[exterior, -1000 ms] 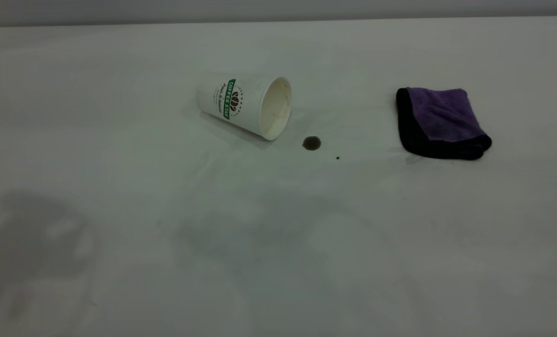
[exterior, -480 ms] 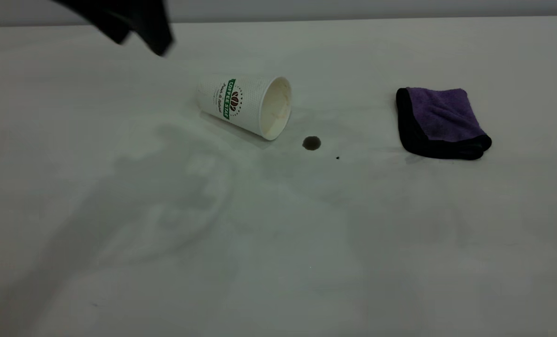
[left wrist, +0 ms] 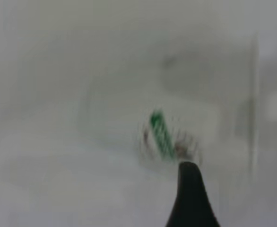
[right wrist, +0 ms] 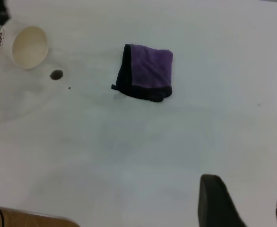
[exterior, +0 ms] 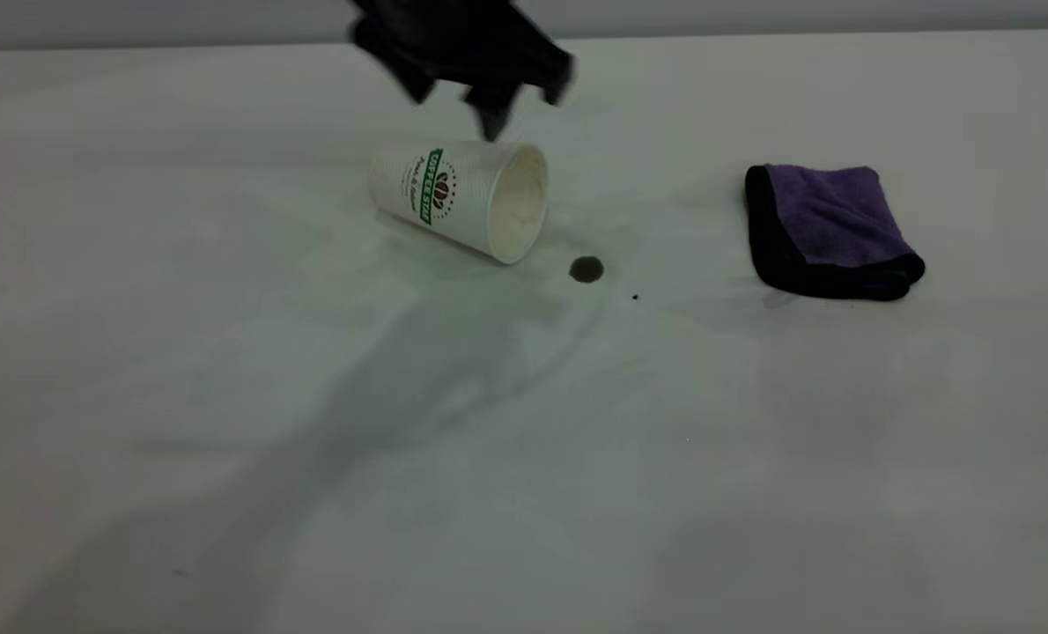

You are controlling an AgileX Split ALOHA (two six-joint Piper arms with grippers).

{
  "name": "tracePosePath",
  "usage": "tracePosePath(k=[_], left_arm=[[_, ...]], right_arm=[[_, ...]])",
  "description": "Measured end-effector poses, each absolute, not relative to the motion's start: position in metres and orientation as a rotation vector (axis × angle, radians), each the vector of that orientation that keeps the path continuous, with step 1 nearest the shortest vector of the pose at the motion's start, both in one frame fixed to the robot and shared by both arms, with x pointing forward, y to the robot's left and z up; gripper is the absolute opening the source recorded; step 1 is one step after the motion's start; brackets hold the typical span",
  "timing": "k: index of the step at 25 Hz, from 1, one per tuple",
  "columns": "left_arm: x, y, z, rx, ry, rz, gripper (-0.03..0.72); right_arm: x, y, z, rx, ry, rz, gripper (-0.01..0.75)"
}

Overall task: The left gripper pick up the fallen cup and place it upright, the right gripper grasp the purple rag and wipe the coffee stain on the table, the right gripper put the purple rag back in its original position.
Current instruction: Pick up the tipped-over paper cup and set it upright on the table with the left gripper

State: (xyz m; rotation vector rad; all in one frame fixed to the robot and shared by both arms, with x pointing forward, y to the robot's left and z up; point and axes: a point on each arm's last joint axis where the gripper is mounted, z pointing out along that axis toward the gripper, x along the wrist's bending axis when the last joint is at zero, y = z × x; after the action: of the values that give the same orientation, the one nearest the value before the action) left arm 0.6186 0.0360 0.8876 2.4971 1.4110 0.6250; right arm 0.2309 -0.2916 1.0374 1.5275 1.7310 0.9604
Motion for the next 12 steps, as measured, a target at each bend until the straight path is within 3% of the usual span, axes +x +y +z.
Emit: tracePosePath(k=[5,12], left_arm=[[0.624,0.018,0.871,2.449,1.433,0.774,0.587],[0.624,0.016,0.847,2.424,1.48,0.795,0.587]], right_arm=[[0.231,-0.292,1.037,1.528,1.731,0.96,0.347],[0.231,-0.292,1.037,1.528,1.731,0.96,0.346]])
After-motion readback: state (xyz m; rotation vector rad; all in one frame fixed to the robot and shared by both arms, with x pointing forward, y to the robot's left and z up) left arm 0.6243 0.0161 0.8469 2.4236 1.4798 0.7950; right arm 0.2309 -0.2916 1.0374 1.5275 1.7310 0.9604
